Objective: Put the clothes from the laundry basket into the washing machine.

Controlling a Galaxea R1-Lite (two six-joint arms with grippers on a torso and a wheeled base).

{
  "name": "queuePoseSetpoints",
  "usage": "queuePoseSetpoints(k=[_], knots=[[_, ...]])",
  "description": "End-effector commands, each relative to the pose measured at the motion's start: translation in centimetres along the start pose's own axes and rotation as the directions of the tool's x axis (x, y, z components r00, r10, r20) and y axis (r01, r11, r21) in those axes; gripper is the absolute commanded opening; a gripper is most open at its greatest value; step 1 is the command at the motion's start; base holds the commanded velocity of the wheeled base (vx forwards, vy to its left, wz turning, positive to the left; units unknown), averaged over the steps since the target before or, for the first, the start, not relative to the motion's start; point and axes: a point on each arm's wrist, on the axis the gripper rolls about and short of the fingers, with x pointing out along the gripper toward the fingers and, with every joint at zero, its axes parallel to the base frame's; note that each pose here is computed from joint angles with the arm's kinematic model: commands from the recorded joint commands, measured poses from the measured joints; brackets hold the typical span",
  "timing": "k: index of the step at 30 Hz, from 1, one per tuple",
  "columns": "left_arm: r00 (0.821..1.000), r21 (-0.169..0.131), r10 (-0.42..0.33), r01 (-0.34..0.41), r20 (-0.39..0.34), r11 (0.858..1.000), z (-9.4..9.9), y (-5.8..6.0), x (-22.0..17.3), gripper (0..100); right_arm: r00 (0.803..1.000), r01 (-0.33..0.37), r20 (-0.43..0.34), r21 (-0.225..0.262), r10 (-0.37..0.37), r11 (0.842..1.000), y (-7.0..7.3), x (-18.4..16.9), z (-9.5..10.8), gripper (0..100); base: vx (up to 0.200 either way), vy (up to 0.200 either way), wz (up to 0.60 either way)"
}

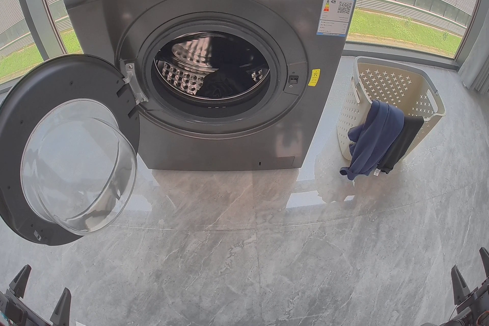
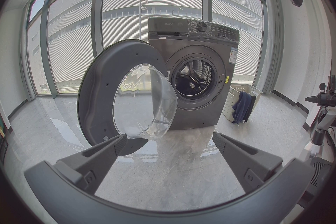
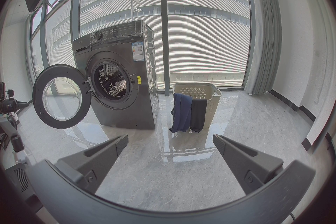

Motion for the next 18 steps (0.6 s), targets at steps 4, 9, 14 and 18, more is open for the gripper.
queuePoseSetpoints(k=[4,9,14,18], knots=[[1.000,0.000,0.000,0.000,-0.008,1.000,-0.33,0.00,0.06,100,1.000,0.000,-0.004,0.000,0.000,1.000,0.00,0.02,-0.47,100,0.000,-0.150,0.00],[1.000,0.000,0.000,0.000,-0.008,1.000,-0.33,0.00,0.06,100,1.000,0.001,-0.004,0.000,-0.001,1.000,0.00,0.02,-0.47,100,0.000,-0.200,0.00],[1.000,0.000,0.000,0.000,-0.008,1.000,-0.33,0.00,0.06,100,1.000,0.001,-0.004,0.000,-0.001,1.000,0.00,0.02,-0.47,100,0.000,-0.120,0.00],[1.000,0.000,0.000,0.000,-0.008,1.000,-0.33,0.00,0.06,100,1.000,0.001,-0.004,0.001,-0.001,1.000,0.00,0.02,-0.47,100,0.000,0.000,0.00]])
